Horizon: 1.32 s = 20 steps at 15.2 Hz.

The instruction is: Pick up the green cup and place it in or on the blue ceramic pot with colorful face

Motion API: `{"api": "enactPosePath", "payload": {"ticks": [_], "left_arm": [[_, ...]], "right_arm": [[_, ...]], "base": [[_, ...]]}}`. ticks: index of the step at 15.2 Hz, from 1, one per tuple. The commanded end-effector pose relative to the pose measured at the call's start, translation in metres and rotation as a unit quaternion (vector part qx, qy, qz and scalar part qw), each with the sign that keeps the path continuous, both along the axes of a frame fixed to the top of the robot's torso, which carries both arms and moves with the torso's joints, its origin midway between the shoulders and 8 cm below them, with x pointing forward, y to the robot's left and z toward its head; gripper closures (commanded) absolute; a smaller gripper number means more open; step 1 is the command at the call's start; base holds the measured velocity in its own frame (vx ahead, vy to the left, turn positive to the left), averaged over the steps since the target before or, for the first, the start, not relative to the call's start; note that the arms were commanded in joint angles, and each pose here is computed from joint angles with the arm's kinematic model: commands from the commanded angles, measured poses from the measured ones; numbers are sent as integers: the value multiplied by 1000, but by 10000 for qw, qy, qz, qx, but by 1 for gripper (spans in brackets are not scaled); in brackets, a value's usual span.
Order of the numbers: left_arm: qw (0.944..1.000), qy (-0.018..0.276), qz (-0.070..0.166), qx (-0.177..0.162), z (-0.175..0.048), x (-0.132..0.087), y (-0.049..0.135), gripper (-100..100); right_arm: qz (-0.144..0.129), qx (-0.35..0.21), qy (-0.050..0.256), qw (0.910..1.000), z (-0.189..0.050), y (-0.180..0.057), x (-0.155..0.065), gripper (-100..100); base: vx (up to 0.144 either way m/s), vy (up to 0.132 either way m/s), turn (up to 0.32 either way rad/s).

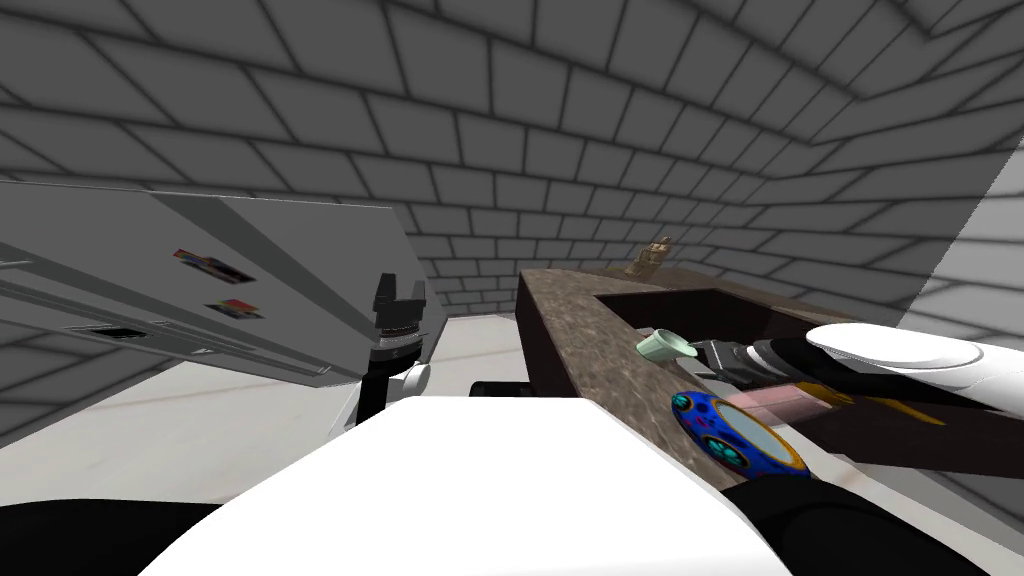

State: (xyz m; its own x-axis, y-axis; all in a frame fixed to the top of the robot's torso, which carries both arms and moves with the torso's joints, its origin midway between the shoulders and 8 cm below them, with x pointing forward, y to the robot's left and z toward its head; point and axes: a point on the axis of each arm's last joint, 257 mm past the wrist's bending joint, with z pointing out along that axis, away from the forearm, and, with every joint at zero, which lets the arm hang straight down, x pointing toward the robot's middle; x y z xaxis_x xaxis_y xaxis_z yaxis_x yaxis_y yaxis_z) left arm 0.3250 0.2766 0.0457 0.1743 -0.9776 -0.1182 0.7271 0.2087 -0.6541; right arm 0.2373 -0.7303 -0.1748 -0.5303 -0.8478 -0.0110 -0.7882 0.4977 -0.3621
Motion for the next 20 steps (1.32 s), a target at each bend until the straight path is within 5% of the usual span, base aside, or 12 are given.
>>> {"api": "enactPosePath", "payload": {"ticks": [1,8,10,15,17,18,20], "left_arm": [[10000,0,0,0,0,0,0,0],[10000,0,0,0,0,0,0,0],[10000,0,0,0,0,0,0,0],[10000,-1,-1,0,0,0,0,0],[10000,-1,-1,0,0,0,0,0],[10000,0,0,0,0,0,0,0],[10000,0,0,0,0,0,0,0]], "right_arm": [[-15,0,31,10000,-4,-2,-5,-100],[-447,-17,16,9990,-40,-19,-51,-100],[-415,-12,3,9991,-38,-18,-47,-100],[-713,30,-59,9974,-66,-25,-80,-100],[-690,23,-63,9976,-62,-25,-75,-100],[-569,5,-29,9984,-52,-23,-64,100],[-482,-9,-9,9988,-44,-20,-54,100]], "base": [[50,0,-6],[100,-2,55],[95,-10,20],[-19,-35,159],[-27,-39,61],[14,8,-206],[38,44,-222]]}}
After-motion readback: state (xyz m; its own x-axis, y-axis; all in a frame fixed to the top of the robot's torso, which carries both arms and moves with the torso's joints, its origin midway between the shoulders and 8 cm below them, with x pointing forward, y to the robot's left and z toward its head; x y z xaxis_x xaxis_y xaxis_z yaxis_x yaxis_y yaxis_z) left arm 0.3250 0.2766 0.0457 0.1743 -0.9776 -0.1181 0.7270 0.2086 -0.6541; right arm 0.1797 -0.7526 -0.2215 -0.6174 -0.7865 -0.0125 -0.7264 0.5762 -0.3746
